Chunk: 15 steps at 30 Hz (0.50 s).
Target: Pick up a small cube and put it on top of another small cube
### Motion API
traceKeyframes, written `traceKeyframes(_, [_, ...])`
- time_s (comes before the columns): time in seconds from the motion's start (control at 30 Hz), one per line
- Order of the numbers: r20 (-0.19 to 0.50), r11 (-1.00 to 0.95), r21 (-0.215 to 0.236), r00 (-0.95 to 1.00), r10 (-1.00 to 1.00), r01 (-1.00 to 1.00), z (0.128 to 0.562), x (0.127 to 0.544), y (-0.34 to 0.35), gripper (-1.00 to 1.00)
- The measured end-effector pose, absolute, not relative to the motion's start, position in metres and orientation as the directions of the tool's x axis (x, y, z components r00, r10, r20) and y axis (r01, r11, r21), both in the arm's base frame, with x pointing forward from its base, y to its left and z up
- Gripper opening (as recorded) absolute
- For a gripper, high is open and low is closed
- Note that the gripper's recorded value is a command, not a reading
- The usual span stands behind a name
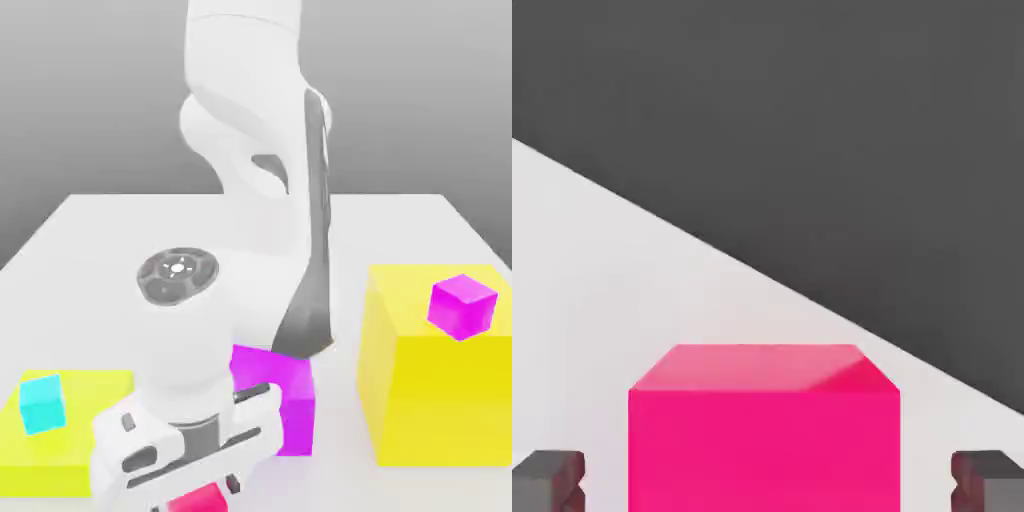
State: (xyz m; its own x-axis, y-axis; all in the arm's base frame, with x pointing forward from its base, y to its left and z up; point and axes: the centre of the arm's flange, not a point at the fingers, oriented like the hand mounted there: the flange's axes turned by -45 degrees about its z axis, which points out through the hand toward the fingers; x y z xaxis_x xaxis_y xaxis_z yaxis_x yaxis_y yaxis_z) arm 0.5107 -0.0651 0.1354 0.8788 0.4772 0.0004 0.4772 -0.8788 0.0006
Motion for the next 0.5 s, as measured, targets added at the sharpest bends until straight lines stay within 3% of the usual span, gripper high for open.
traceKeyframes(0.17, [-0.001,-0.879,0.0,0.879,0.478,0.478,0.136,0.511,-0.065,-1.0])
traceKeyframes(0.3, [-0.001,-0.879,-0.001,0.879,0.477,0.477,0.185,0.511,-0.065,-1.0])
traceKeyframes(0.5, [0.002,-0.969,0.001,0.969,0.247,0.247,0.257,0.471,-0.174,-1.0])
